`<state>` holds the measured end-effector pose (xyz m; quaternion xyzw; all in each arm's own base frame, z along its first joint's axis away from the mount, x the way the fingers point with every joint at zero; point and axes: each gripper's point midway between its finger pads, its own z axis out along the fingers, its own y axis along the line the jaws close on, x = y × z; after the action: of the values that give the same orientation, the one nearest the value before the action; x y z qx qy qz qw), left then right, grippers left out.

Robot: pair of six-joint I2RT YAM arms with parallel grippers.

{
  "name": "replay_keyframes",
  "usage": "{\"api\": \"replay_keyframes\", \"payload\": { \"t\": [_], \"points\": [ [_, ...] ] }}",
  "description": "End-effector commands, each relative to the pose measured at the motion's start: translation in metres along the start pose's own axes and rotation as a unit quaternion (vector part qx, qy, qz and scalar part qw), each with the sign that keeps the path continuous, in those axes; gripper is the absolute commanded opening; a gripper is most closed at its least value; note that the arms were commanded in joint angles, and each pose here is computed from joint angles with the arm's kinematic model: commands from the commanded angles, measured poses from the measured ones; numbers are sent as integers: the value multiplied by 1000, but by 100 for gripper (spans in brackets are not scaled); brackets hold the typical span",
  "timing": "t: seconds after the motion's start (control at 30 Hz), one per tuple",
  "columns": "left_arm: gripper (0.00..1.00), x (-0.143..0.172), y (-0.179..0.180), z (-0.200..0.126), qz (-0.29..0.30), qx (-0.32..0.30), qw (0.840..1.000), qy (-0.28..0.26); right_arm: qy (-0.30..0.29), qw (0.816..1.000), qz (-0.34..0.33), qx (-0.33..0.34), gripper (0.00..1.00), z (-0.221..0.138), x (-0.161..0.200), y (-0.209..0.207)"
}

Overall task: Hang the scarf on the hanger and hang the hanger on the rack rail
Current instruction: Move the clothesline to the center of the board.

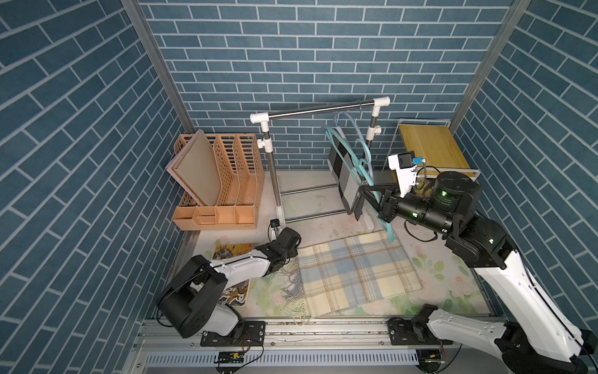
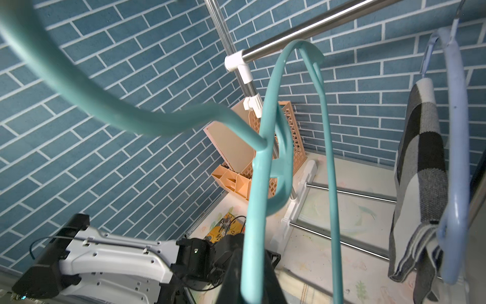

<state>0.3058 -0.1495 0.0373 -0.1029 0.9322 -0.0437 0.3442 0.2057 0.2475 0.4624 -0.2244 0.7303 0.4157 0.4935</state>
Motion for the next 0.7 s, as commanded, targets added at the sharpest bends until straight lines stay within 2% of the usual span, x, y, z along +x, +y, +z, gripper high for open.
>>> {"api": "replay_keyframes", "payload": {
  "t": [0.0, 0.33, 0.53, 0.67],
  "points": [
    [60, -18, -10, 13, 7, 13, 1000, -12, -13, 999, -26, -24, 0, -7, 0, 8],
    [39, -51, -27, 41, 15, 20, 999, -19, 5, 1000, -22, -17, 0, -11, 33, -3],
    [36, -66, -39, 62, 19, 31, 999, -12, 6, 1000, -21, -7, 0, -13, 45, -10],
    [39, -82, -46, 68, 14, 40, 999, -17, 3, 1000, -21, 2, 0, -15, 51, -16]
  ]
}}
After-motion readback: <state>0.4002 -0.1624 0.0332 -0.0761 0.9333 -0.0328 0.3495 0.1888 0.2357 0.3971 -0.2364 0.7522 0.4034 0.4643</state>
